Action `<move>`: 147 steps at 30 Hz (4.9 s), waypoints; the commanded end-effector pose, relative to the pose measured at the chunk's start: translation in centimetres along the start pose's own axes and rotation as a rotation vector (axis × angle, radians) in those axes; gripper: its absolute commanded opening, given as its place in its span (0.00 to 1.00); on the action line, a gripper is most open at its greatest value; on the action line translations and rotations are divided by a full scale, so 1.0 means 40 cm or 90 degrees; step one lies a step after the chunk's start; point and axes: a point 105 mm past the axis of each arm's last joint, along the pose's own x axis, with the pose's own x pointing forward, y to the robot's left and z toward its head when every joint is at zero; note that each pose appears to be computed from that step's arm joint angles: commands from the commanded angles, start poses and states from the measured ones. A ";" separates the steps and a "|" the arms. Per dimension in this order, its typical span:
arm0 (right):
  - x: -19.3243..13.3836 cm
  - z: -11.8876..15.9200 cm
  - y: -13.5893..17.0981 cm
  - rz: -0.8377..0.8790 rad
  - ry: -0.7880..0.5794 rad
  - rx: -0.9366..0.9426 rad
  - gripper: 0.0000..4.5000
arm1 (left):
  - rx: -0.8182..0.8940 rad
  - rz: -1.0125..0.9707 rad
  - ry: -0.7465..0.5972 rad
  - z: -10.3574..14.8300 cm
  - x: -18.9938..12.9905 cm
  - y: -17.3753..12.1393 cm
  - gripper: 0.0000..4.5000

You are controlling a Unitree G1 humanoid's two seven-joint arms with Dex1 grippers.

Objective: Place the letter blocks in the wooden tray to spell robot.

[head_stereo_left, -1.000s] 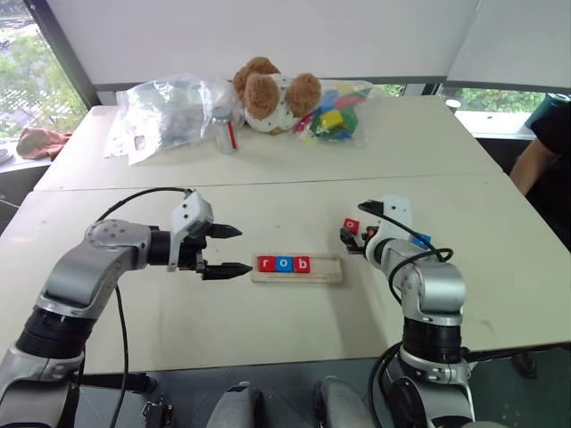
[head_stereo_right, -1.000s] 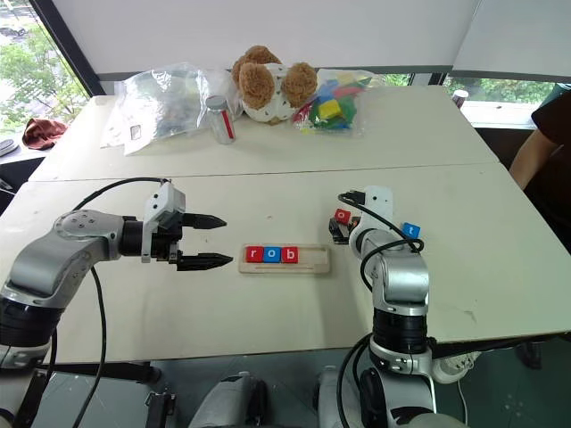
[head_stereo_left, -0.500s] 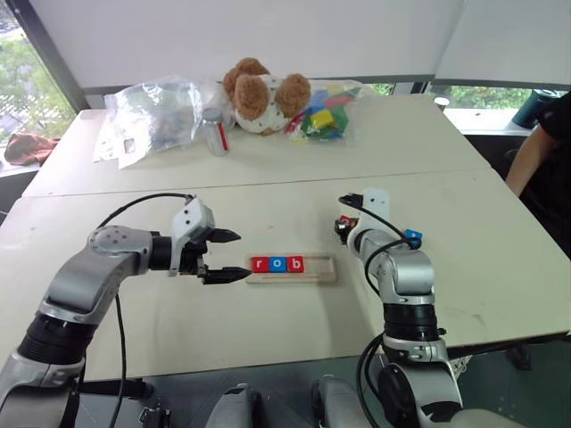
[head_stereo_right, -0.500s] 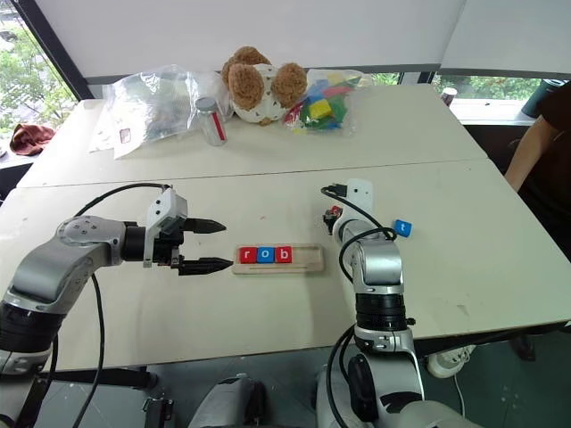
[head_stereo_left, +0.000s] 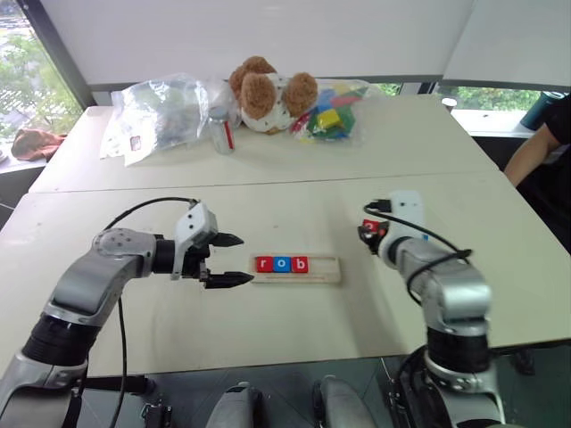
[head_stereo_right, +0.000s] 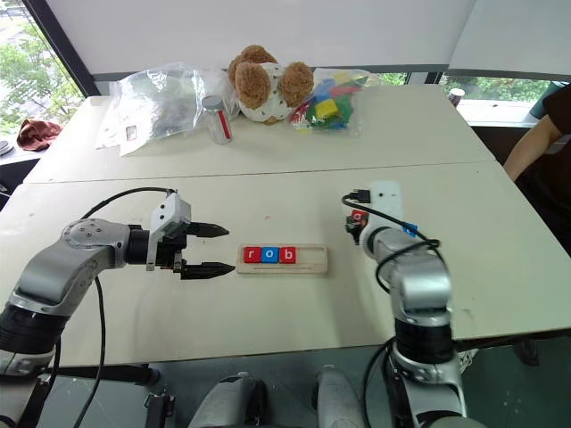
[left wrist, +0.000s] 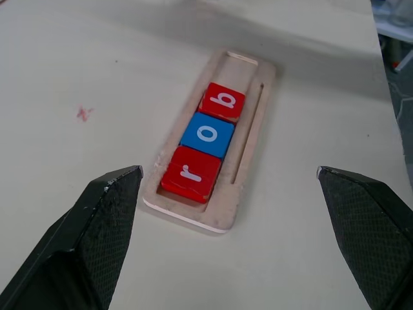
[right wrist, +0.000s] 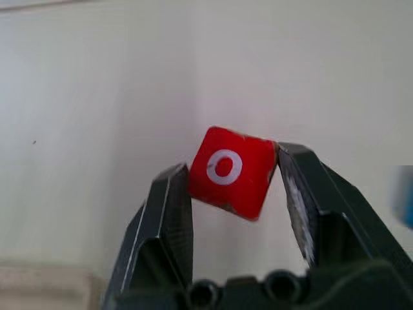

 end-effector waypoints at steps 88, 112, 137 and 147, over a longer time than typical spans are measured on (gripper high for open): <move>0.061 0.017 0.140 0.657 -0.008 -0.586 0.24 | 0.050 -0.001 0.024 0.025 -0.028 -0.018 1.00; 0.060 0.001 0.189 0.668 -0.021 -0.576 0.57 | 0.049 0.002 0.016 0.027 -0.018 -0.011 1.00; 0.067 0.026 0.161 0.598 -0.048 -0.616 0.98 | 0.052 -0.002 0.009 0.035 -0.009 -0.007 1.00; 0.082 0.049 0.156 0.584 -0.063 -0.637 0.98 | 0.047 0.003 0.010 0.030 -0.011 -0.009 1.00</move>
